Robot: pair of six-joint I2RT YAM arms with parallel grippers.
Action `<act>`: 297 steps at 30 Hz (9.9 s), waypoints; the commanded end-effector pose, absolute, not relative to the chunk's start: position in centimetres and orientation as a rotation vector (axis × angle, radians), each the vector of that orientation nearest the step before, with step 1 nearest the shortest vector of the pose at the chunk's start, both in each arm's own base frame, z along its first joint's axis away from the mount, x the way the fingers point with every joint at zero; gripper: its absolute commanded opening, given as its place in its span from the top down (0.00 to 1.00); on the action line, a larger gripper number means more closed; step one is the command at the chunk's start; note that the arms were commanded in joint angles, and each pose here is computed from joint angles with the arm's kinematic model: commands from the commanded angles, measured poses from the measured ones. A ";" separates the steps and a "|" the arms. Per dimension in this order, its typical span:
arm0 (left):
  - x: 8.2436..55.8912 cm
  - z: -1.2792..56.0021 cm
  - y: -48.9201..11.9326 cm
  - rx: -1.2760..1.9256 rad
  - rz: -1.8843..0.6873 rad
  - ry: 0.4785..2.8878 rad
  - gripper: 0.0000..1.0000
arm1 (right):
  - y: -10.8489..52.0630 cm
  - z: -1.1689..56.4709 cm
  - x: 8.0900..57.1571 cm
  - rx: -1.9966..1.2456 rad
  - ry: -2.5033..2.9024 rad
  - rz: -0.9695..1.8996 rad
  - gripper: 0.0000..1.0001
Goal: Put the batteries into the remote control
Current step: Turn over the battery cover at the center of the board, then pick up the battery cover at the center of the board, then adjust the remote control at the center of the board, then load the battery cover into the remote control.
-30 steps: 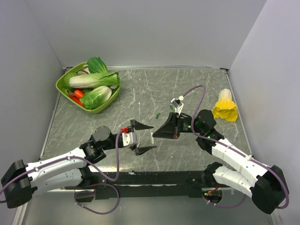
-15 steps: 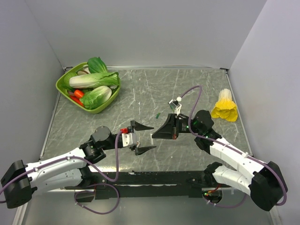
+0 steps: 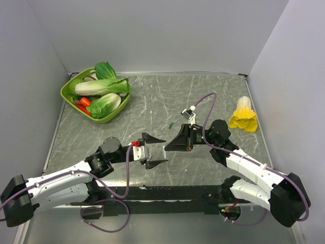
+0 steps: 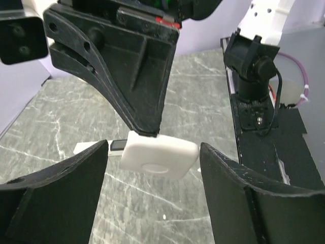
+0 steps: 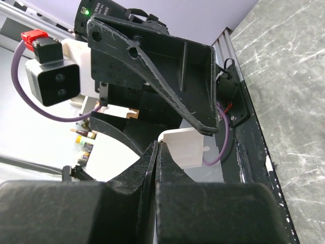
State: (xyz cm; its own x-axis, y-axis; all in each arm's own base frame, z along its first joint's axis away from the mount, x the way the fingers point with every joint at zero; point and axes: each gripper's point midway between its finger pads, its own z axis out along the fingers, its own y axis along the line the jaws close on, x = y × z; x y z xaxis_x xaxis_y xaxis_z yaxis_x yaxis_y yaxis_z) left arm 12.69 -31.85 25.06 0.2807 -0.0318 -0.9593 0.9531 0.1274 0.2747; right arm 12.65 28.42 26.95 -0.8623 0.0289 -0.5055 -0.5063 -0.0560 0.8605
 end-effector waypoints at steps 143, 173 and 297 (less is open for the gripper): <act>27.3 7.5 -12.1 -0.454 -0.431 2.126 0.02 | 25.9 4.2 18.2 -1.535 2.376 0.378 0.18; 27.5 6.3 -12.3 -0.455 -0.414 2.158 0.01 | 26.0 0.5 18.1 -1.724 2.392 0.144 0.36; 22.2 3.0 -14.1 -0.700 -0.723 2.182 0.36 | 34.2 4.0 19.7 -1.690 2.215 0.160 0.66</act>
